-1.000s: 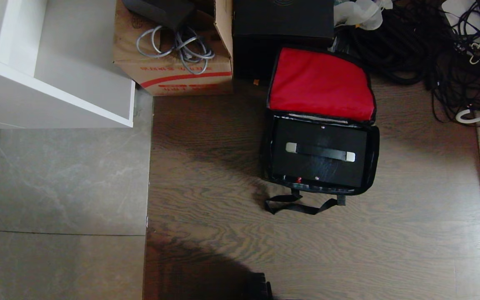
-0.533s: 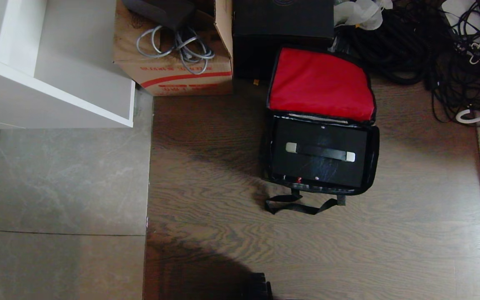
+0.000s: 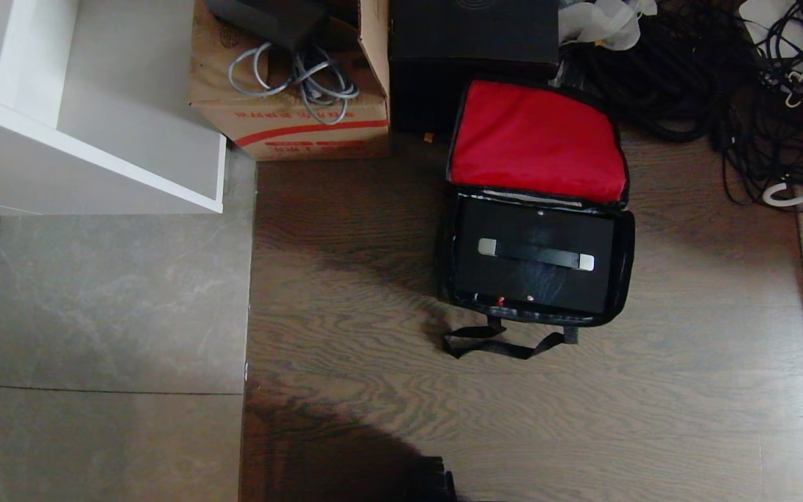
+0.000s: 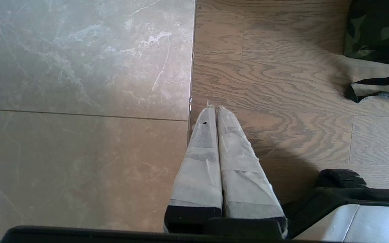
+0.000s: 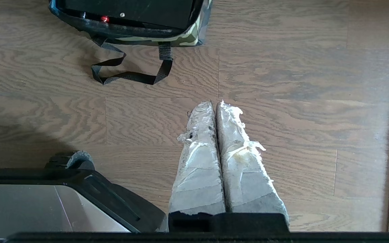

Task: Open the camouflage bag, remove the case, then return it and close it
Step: Grip the handle

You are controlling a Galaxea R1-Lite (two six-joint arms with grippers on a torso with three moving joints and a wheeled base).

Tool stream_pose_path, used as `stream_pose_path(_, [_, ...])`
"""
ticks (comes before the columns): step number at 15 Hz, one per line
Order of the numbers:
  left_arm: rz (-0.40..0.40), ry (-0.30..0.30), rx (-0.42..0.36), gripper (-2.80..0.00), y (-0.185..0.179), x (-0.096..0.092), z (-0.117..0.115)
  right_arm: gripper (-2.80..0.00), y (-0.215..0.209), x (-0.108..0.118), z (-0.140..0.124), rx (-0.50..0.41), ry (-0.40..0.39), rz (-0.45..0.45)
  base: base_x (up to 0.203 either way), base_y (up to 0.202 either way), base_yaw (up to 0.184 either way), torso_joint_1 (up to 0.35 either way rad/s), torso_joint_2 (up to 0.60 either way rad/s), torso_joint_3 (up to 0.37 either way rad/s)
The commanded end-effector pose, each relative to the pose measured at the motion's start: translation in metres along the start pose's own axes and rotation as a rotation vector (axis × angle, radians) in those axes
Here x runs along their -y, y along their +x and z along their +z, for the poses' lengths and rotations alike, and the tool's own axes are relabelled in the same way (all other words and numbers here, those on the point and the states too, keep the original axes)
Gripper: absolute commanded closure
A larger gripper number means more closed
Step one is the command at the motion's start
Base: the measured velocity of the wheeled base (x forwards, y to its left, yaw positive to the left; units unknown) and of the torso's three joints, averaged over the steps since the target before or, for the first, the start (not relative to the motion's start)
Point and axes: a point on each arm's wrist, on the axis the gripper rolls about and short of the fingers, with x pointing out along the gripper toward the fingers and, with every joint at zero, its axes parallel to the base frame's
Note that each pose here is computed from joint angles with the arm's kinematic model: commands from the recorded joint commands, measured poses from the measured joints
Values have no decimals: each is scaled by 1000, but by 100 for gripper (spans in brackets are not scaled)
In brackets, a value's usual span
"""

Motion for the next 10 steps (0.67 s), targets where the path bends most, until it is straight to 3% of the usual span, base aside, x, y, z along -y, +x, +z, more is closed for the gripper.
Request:
stream_pose_path(1, [-1, 1, 0, 0, 0, 0, 0, 0, 0, 0, 0, -4, -1, 0, 0, 0, 0, 0, 0, 0])
stream_pose_path(10, [0, 1, 0, 0, 0, 0, 0, 0, 0, 0, 0, -4, -1, 0, 0, 0, 0, 0, 0, 0])
